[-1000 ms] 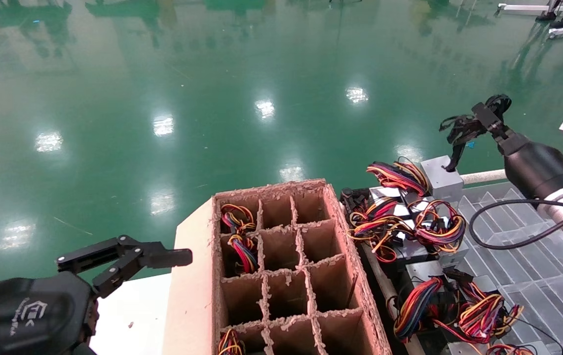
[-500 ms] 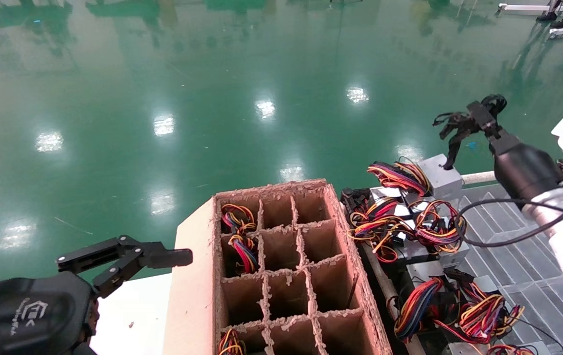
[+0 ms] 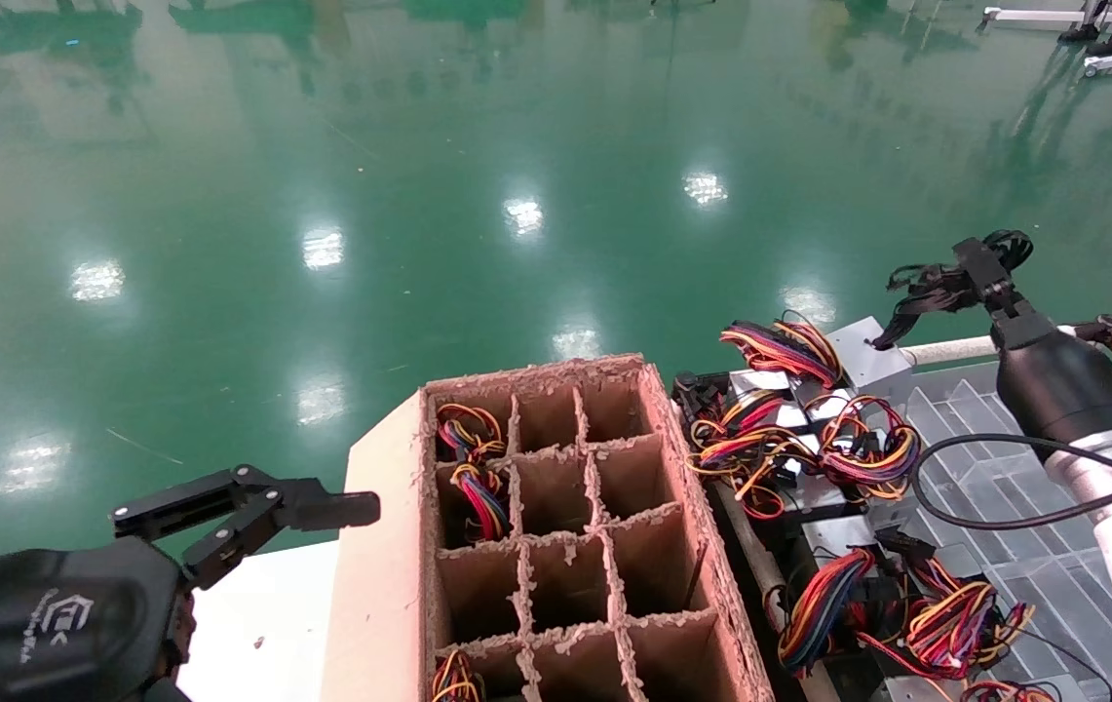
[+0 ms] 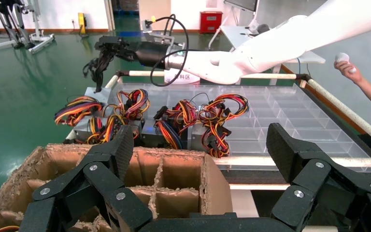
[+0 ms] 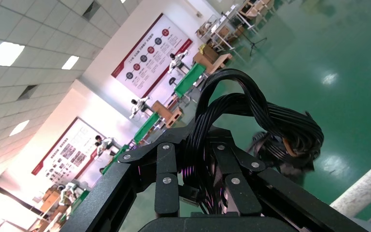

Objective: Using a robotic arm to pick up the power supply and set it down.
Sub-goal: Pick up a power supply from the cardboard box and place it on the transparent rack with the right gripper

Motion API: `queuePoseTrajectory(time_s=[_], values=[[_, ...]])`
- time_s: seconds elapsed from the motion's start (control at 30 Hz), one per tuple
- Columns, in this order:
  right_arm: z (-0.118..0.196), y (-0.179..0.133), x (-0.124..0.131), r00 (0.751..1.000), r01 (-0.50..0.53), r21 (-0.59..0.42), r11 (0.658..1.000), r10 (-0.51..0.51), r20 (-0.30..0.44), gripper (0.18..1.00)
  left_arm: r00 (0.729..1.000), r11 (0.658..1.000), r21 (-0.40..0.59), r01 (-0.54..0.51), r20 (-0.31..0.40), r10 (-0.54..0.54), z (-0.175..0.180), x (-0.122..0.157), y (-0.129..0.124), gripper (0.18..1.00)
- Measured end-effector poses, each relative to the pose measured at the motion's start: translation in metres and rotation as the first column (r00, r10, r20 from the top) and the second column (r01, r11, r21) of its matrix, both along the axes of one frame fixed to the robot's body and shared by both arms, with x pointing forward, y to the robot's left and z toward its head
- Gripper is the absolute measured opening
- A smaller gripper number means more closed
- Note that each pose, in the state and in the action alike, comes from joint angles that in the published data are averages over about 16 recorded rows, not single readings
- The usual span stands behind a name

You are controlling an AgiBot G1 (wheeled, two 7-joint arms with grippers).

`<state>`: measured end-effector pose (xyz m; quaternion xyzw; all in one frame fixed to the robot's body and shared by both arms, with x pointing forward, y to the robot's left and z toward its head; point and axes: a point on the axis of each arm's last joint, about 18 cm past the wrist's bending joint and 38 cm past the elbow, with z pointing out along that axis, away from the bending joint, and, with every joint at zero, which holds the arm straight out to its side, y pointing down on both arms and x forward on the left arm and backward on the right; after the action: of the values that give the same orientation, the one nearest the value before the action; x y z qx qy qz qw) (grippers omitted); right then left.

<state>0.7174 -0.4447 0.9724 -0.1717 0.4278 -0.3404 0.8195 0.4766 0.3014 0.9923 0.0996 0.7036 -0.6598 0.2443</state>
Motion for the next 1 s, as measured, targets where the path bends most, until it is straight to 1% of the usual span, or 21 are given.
queuePoseTrajectory(time_s=[0.13, 0.23, 0.4, 0.5, 0.67, 0.83, 1.0], values=[[0.003, 0.000, 0.001, 0.999, 0.033, -0.037, 0.999, -0.033, 0.002, 0.192, 1.000, 1.000, 0.000, 0.000, 0.000, 0.000, 0.000, 0.000, 0.000, 1.001], [0.008, 0.001, 0.002, 0.998, 0.070, -0.085, 0.994, -0.070, 0.006, 0.192, 1.000, 1.000, 0.000, 0.000, 0.000, 0.000, 0.000, 0.000, 0.000, 1.001], [0.022, 0.003, 0.006, 0.988, 0.151, -0.198, 0.969, -0.151, 0.013, 0.192, 1.000, 1.000, 0.000, 0.000, 0.000, 0.000, 0.000, 0.000, 0.000, 1.001], [0.031, 0.005, 0.008, 0.979, 0.202, -0.270, 0.942, -0.202, 0.025, 0.192, 1.000, 1.000, 0.000, 0.000, 0.000, 0.000, 0.000, 0.000, 0.000, 1.001], [0.047, 0.009, 0.010, 0.960, 0.277, -0.370, 0.887, -0.275, 0.058, 0.192, 1.000, 1.000, 0.000, 0.000, 0.000, 0.000, 0.000, 0.000, 0.000, 1.001], [0.062, 0.015, 0.012, 0.940, 0.335, -0.448, 0.829, -0.326, 0.099, 0.192, 1.000, 1.000, 0.000, 0.000, 0.000, 0.000, 0.000, 0.000, 0.000, 1.001], [0.076, 0.022, 0.010, 0.921, 0.385, -0.509, 0.770, -0.356, 0.158, 0.192, 1.000, 1.000, 0.000, 0.000, 0.000, 0.000, 0.000, 0.000, 0.000, 1.001]])
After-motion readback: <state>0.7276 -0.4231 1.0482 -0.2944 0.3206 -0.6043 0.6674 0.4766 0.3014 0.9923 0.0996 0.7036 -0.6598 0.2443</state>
